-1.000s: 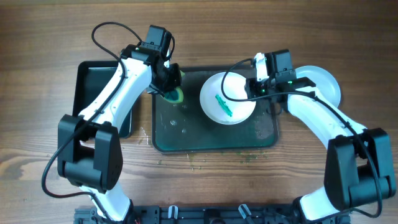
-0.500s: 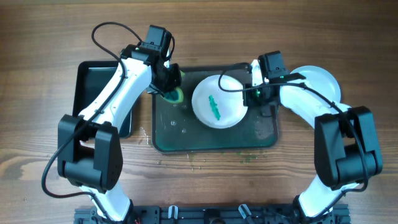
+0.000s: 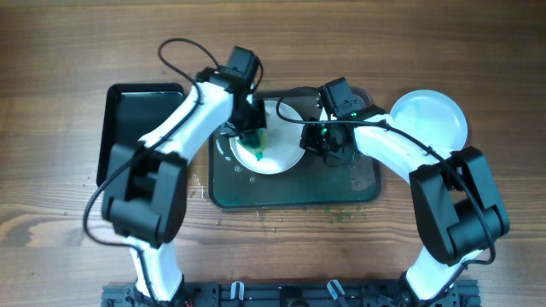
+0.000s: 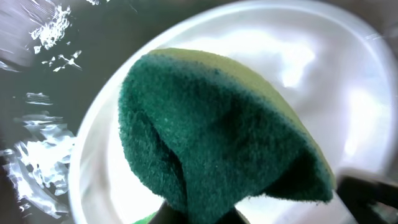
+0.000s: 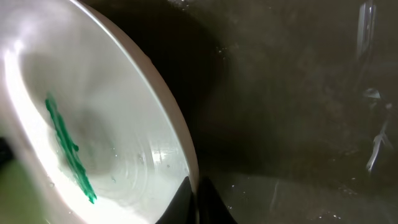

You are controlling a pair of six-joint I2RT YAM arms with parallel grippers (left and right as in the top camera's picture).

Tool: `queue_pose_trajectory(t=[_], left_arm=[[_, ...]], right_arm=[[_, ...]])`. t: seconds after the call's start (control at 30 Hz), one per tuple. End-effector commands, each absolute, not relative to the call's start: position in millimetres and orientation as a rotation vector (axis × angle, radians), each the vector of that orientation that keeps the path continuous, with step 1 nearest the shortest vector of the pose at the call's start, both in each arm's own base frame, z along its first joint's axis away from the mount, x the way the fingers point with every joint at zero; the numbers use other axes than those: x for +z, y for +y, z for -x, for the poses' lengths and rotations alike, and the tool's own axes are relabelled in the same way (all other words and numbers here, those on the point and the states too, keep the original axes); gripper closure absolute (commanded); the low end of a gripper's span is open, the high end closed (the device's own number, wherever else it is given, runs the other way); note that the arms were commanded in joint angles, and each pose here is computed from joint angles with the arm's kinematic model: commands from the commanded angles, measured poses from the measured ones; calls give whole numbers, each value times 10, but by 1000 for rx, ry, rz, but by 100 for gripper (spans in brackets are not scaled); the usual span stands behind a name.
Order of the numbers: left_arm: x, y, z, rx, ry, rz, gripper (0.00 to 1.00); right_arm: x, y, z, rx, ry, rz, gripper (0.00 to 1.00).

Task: Clean dirty plates on tray and stack at the side
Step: 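Scrub the last plate with the sponge held by the left gripper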

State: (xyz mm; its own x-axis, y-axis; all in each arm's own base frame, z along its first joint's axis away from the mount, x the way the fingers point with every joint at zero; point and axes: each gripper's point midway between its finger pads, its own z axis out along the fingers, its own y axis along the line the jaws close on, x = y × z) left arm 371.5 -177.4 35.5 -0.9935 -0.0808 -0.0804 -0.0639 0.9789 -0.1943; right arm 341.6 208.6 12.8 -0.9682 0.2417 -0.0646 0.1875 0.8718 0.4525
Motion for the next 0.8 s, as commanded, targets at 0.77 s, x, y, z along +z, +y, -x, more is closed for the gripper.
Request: queue_pose_trajectory(t=[0.77], left_arm=[[42, -2663, -3187, -728, 3158, -338, 96]], right_arm=[[139, 2101, -3513, 680, 2900, -349, 96]])
